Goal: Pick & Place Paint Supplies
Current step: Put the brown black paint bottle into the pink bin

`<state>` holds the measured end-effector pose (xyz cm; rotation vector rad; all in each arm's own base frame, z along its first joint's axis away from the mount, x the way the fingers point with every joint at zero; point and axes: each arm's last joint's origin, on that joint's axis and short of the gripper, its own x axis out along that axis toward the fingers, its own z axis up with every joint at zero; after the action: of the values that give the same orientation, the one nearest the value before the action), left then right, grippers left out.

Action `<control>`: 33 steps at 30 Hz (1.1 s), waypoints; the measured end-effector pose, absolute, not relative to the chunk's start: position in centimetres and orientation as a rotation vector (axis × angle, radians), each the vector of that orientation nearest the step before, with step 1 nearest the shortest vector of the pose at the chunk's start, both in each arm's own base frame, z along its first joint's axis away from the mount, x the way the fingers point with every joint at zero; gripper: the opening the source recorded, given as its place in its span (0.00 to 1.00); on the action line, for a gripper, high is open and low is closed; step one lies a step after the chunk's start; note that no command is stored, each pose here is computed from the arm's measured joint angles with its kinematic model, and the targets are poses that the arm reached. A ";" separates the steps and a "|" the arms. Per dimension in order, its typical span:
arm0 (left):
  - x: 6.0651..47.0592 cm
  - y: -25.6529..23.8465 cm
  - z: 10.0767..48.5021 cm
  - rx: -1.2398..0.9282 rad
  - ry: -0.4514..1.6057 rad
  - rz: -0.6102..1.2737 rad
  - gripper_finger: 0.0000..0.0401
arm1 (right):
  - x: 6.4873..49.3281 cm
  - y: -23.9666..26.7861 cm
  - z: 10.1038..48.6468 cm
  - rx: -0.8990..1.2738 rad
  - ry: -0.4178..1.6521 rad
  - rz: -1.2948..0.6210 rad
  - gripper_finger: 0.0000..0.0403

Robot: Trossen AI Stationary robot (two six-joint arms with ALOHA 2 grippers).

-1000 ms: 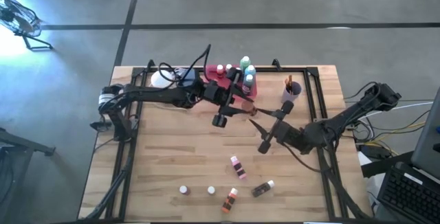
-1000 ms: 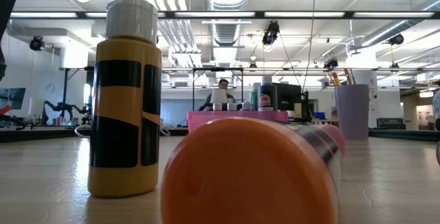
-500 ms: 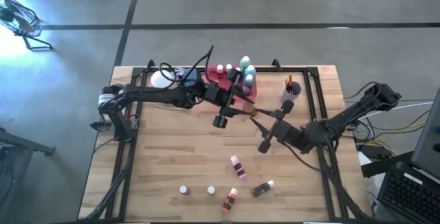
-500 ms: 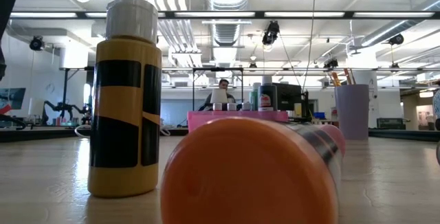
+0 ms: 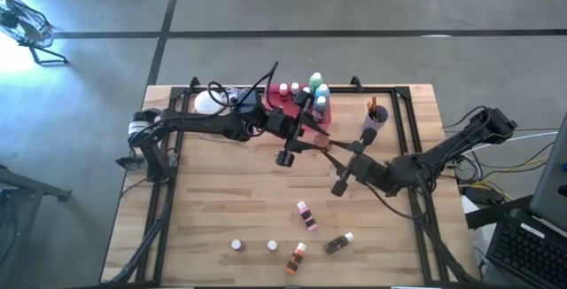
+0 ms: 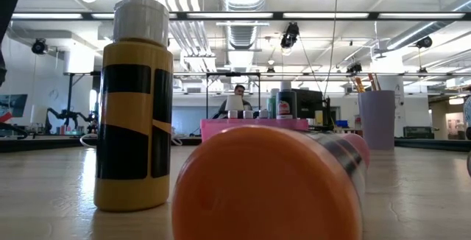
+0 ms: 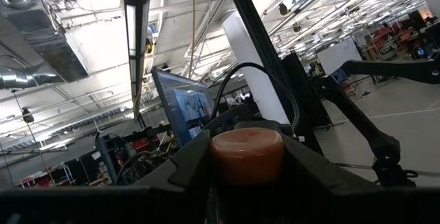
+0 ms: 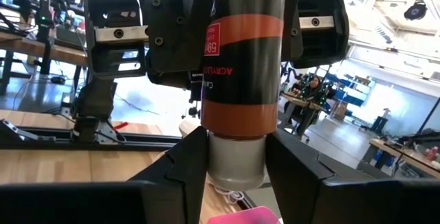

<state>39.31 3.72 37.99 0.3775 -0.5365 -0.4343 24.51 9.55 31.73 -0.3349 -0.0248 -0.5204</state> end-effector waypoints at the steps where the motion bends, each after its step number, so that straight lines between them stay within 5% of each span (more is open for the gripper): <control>1: 39.3 3.7 38.0 0.378 -0.537 -0.434 0.36 | 24.5 9.5 31.7 -0.335 -0.024 -0.521 0.32; 20: 39.3 3.8 37.8 0.324 -0.484 -0.462 0.44 | 24.5 9.3 31.3 -0.345 0.033 -0.609 0.29; 33: 35.3 5.7 41.2 0.275 -0.336 -0.419 0.44 | 24.4 9.1 31.2 -0.370 0.071 -0.675 0.27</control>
<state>35.29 5.74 41.20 0.2747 -0.3356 -0.4191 24.38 9.11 31.21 -0.3704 0.0707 -0.6747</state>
